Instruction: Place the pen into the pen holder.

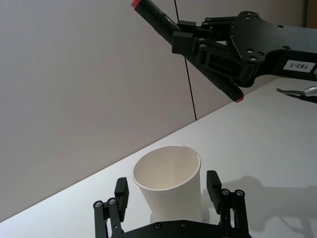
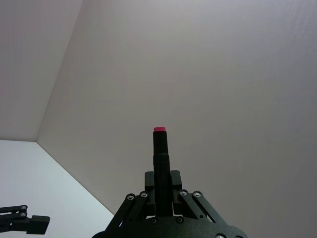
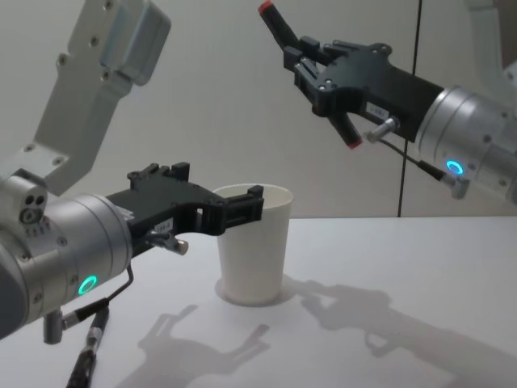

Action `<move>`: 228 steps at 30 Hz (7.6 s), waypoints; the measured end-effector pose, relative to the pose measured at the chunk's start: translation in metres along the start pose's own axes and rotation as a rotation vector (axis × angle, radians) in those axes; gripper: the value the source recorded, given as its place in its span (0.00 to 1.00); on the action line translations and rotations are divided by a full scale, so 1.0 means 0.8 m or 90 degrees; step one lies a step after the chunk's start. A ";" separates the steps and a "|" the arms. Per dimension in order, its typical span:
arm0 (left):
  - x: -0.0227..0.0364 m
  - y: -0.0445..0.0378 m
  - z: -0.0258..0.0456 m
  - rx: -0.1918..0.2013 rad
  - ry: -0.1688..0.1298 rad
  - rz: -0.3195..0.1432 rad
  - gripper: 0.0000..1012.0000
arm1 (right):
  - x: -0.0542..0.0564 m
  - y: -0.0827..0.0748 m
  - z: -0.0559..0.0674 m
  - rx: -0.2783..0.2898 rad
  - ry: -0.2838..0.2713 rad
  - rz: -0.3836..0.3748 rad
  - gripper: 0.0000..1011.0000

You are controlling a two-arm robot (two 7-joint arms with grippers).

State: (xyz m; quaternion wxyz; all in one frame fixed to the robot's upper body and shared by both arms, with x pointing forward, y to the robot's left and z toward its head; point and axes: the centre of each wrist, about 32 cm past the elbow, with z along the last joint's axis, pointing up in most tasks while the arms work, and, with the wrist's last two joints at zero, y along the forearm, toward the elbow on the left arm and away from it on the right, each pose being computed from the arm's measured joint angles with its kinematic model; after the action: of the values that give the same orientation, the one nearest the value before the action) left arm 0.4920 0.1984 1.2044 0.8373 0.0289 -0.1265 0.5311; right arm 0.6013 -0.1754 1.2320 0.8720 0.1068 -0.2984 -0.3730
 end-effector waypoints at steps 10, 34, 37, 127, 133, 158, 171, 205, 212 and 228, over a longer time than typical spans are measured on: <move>0.0000 0.000 0.0000 0.000 0.000 0.000 0.99 | 0.012 0.015 -0.010 0.005 0.021 0.021 0.17; 0.0000 0.000 0.0000 0.000 0.000 0.000 0.99 | -0.029 0.058 -0.044 0.006 0.110 0.098 0.17; 0.0000 0.000 0.0000 0.000 0.000 0.000 0.99 | -0.037 0.062 -0.049 0.008 0.111 0.104 0.17; 0.0000 0.000 0.0000 0.000 0.000 0.000 0.99 | -0.046 0.076 -0.066 -0.003 0.057 0.062 0.97; 0.0000 0.000 0.0000 0.000 0.000 0.000 0.99 | -0.046 0.073 -0.062 0.000 0.056 0.052 0.99; 0.0000 0.000 0.0000 0.000 0.000 0.000 0.99 | -0.071 -0.010 -0.004 -0.048 0.048 -0.140 0.99; 0.0000 0.000 0.0000 0.000 0.000 0.000 0.99 | -0.092 -0.062 0.025 -0.101 0.073 -0.242 0.99; 0.0080 0.006 0.0083 0.024 0.006 0.013 0.99 | -0.118 -0.119 0.048 -0.172 0.118 -0.310 0.99; 0.0158 0.013 0.0196 0.051 0.016 0.029 0.99 | -0.119 -0.121 0.049 -0.174 0.119 -0.312 0.99; 0.0248 0.023 0.0544 0.160 0.047 0.082 0.99 | -0.120 -0.123 0.049 -0.176 0.121 -0.313 0.99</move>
State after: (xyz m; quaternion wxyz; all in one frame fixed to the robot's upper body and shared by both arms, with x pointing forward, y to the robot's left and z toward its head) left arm 0.4754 0.2161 1.2497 0.7955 0.1057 -0.0297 0.5959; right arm 0.4676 -0.1739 1.1810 0.7857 0.0904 -0.1269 -0.5986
